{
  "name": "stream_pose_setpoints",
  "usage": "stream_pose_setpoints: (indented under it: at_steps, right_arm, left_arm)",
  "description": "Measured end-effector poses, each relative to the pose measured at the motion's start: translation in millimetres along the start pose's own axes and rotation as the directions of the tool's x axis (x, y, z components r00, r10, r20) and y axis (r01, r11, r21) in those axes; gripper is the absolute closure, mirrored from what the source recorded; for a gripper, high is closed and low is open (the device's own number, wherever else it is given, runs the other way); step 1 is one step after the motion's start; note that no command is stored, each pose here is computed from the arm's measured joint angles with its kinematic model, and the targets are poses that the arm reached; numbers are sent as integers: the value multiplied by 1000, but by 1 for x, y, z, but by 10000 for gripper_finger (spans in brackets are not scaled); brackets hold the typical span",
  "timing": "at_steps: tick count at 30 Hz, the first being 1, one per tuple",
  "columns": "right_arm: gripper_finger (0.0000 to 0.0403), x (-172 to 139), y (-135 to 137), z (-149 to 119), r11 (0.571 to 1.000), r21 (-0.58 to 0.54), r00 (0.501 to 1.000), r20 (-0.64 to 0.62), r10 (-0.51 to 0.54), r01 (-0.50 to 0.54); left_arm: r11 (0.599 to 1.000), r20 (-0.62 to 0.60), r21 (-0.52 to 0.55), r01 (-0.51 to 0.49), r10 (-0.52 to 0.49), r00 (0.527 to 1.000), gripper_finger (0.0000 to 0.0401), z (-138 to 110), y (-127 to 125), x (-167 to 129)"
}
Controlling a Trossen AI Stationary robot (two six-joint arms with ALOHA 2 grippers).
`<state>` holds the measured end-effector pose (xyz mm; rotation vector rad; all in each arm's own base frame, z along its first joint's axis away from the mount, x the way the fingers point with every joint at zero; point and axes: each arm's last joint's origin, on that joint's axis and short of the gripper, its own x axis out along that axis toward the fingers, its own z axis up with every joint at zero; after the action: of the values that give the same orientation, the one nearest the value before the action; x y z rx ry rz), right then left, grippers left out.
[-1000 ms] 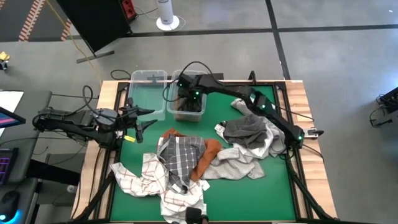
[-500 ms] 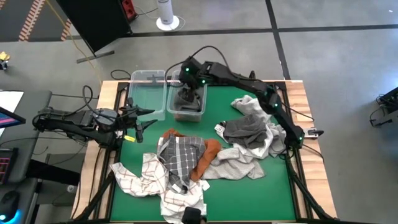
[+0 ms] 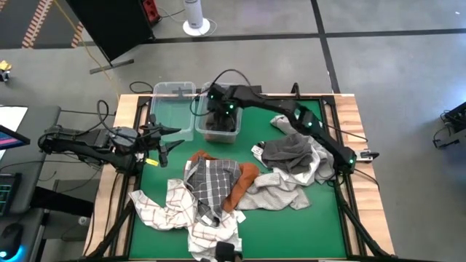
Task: Sort towels by color in basket
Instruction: Put the dark gray towel into the right transparent bin
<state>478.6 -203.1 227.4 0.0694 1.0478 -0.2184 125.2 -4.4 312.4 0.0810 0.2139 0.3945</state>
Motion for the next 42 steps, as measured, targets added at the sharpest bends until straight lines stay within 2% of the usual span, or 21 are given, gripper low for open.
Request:
stream_pose_setpoints:
  at_steps: [4, 7, 12, 16, 20, 24, 27, 32, 38, 42]
  right_arm:
    - [117, -63, -2, 19, 998, 11, 983, 172, -58, 57]
    - [117, -97, -3, 27, 996, 29, 960, 265, -94, 90]
    - [117, -114, -2, 30, 994, 41, 943, 313, -113, 106]
    - [117, -83, -2, 25, 995, 36, 967, 236, -98, 92]
    - [117, -23, 0, 12, 998, 28, 994, 99, -57, 54]
    - [117, 35, 8, -9, 1000, 14, 998, -54, 23, -22]
    - [117, 46, 11, -17, 995, -66, 986, -144, -87, 79]
    - [117, 14, 10, -8, 994, -63, 990, -97, -99, 93]
    - [117, -69, 2, 17, 984, -18, 978, 119, -171, 175]
    - [117, -99, 1, 20, 982, 5, 967, 175, -185, 187]
  left_arm:
    - [1000, 0, -3, 0, 0, 1000, 221, 0, 0, 0]
    - [1000, 0, -4, -1, 1, 1000, 221, 0, 0, 0]
    - [1000, 0, -9, -2, 2, 1000, 221, 0, 0, 0]
    - [1000, -1, -9, -2, 2, 1000, 221, 0, 0, 0]
    - [1000, -5, -7, -2, 2, 1000, 221, -1, 0, 0]
    - [1000, -5, -7, -2, 2, 1000, 221, -1, 0, 0]
    - [1000, -5, -6, -3, 3, 1000, 221, -1, 0, 0]
    - [1000, -1, -6, -3, 3, 1000, 221, 0, 0, 0]
    - [1000, -2, -7, -3, 3, 1000, 221, 0, 0, 0]
    - [1000, -3, -7, -3, 3, 1000, 221, 0, 0, 0]
